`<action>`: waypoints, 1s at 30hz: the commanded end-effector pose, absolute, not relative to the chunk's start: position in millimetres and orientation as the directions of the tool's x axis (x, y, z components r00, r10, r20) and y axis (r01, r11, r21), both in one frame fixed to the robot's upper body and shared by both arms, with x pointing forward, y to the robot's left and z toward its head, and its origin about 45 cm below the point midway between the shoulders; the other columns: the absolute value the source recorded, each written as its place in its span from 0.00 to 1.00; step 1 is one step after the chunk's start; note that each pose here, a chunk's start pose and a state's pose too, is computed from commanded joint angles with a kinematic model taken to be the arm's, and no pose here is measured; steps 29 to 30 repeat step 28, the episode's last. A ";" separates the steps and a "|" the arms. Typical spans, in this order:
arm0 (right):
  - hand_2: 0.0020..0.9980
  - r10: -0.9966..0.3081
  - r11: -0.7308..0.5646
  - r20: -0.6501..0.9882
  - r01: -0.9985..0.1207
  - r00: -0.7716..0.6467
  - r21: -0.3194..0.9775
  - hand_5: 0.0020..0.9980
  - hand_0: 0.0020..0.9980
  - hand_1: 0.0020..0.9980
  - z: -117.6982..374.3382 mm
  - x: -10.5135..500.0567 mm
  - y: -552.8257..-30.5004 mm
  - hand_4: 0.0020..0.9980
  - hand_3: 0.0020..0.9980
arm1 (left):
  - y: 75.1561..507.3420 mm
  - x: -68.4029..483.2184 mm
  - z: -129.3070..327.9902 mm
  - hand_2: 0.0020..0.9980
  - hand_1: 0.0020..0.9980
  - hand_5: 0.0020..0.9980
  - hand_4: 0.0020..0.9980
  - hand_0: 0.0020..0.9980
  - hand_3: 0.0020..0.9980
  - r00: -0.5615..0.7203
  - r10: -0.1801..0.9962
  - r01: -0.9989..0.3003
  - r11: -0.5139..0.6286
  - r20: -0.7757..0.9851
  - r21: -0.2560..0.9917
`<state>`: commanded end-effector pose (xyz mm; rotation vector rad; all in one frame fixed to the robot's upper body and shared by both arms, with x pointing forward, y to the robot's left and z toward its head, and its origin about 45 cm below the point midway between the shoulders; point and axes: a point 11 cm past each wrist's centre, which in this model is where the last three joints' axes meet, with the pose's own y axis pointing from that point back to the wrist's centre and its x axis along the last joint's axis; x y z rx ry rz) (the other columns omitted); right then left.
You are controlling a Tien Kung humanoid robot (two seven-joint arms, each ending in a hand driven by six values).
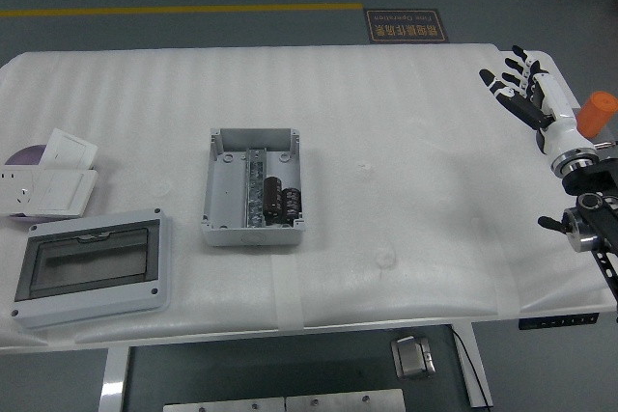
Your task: Pick up the battery,place it into the box
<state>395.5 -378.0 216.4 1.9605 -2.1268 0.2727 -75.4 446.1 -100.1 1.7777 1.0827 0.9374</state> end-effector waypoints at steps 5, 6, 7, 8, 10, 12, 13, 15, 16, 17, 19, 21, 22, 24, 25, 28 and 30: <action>0.89 -0.970 0.164 0.179 -0.986 -0.166 -0.025 0.55 0.82 0.85 211.8 387.3 -393.4 0.84 1.00 | 447.4 -76.2 -99.5 0.52 0.70 0.39 0.62 0.69 0.55 0.358 0.918 0.306 -0.286 0.169 0.908; 0.89 -0.971 0.173 0.162 -0.985 -0.175 -0.029 0.55 0.82 0.85 211.1 386.0 -395.4 0.84 1.00 | 448.0 -75.8 -99.3 0.52 0.70 0.39 0.62 0.69 0.55 0.359 0.918 0.307 -0.288 0.170 0.907; 0.89 -0.972 0.184 0.141 -0.982 -0.187 -0.032 0.55 0.82 0.85 210.4 384.3 -397.9 0.84 1.00 | 448.9 -75.0 -99.0 0.52 0.70 0.39 0.62 0.69 0.55 0.360 0.917 0.307 -0.290 0.172 0.906; 0.89 -0.973 0.195 0.121 -0.980 -0.198 -0.035 0.55 0.82 0.85 210.0 382.5 -400.2 0.84 1.00 | 450.2 -74.2 -98.5 0.52 0.70 0.39 0.62 0.69 0.55 0.361 0.916 0.308 -0.293 0.174 0.905; 0.90 -0.972 0.214 0.090 -0.976 -0.217 -0.045 0.56 0.81 0.83 210.5 379.3 -403.3 0.84 1.00 | 452.3 -73.0 -97.7 0.52 0.70 0.39 0.62 0.69 0.55 0.363 0.915 0.308 -0.297 0.177 0.904; 0.90 -0.971 0.227 0.068 -0.972 -0.230 -0.055 0.56 0.81 0.83 211.5 376.8 -404.9 0.84 1.00 | 454.0 -72.1 -97.1 0.52 0.70 0.39 0.62 0.69 0.55 0.364 0.914 0.308 -0.300 0.180 0.903; 0.90 -0.970 0.231 0.061 -0.971 -0.235 -0.059 0.56 0.81 0.83 211.8 376.0 -405.2 0.84 1.00 | 454.7 -71.7 -96.9 0.52 0.70 0.39 0.62 0.69 0.55 0.366 0.913 0.308 -0.302 0.181 0.902; 0.90 -0.969 0.238 0.049 -0.969 -0.242 -0.065 0.56 0.81 0.83 211.8 374.8 -405.3 0.84 1.00 | 456.0 -71.0 -96.3 0.52 0.70 0.39 0.62 0.69 0.55 0.368 0.912 0.309 -0.304 0.182 0.901; 0.89 -0.969 0.241 0.044 -0.968 -0.245 -0.066 0.55 0.78 0.81 211.3 374.4 -405.1 0.84 1.00 | 456.9 -70.5 -96.0 0.52 0.70 0.39 0.63 0.69 0.55 0.370 0.911 0.308 -0.306 0.183 0.901; 0.89 -0.968 0.244 0.040 -0.968 -0.247 -0.066 0.55 0.78 0.81 210.6 374.0 -404.8 0.84 1.00 | 457.8 -70.1 -95.6 0.52 0.70 0.39 0.63 0.69 0.55 0.371 0.910 0.309 -0.307 0.184 0.900; 0.89 -0.968 0.246 0.036 -0.967 -0.249 -0.065 0.55 0.78 0.81 209.4 373.4 -404.0 0.84 1.00 | 459.4 -69.9 -94.9 0.52 0.70 0.39 0.63 0.69 0.55 0.373 0.909 0.309 -0.310 0.185 0.899; 0.89 -0.967 0.249 0.034 -0.966 -0.251 -0.064 0.55 0.78 0.81 207.9 372.4 -403.1 0.84 1.00 | 461.8 -69.9 -93.9 0.52 0.70 0.39 0.63 0.69 0.55 0.376 0.907 0.311 -0.315 0.188 0.897; 0.88 -0.967 0.250 0.033 -0.966 -0.252 -0.064 0.56 0.75 0.80 207.4 371.9 -402.7 0.84 1.00 | 462.9 -70.1 -93.4 0.53 0.70 0.39 0.63 0.69 0.55 0.377 0.907 0.311 -0.317 0.190 0.896; 0.88 -0.967 0.251 0.032 -0.966 -0.254 -0.068 0.56 0.75 0.80 206.9 370.2 -400.8 0.84 1.00 | 465.7 -70.8 -92.2 0.53 0.70 0.39 0.63 0.69 0.55 0.378 0.905 0.314 -0.322 0.193 0.893; 0.88 -0.967 0.250 0.033 -0.966 -0.252 -0.069 0.56 0.75 0.80 206.9 369.4 -399.5 0.84 1.00 | 466.7 -71.4 -91.6 0.53 0.70 0.39 0.63 0.69 0.55 0.379 0.905 0.316 -0.324 0.194 0.892; 0.88 -0.969 0.241 0.035 -0.968 -0.244 -0.076 0.56 0.75 0.80 208.3 368.4 -395.0 0.84 1.00 | 468.1 -73.8 -90.7 0.53 0.70 0.39 0.63 0.69 0.55 0.382 0.904 0.323 -0.327 0.193 0.888; 0.88 -0.969 0.241 0.035 -0.968 -0.244 -0.076 0.56 0.75 0.80 208.3 368.4 -395.0 0.84 1.00 | 468.1 -73.8 -90.7 0.53 0.70 0.39 0.63 0.69 0.55 0.382 0.904 0.323 -0.327 0.193 0.888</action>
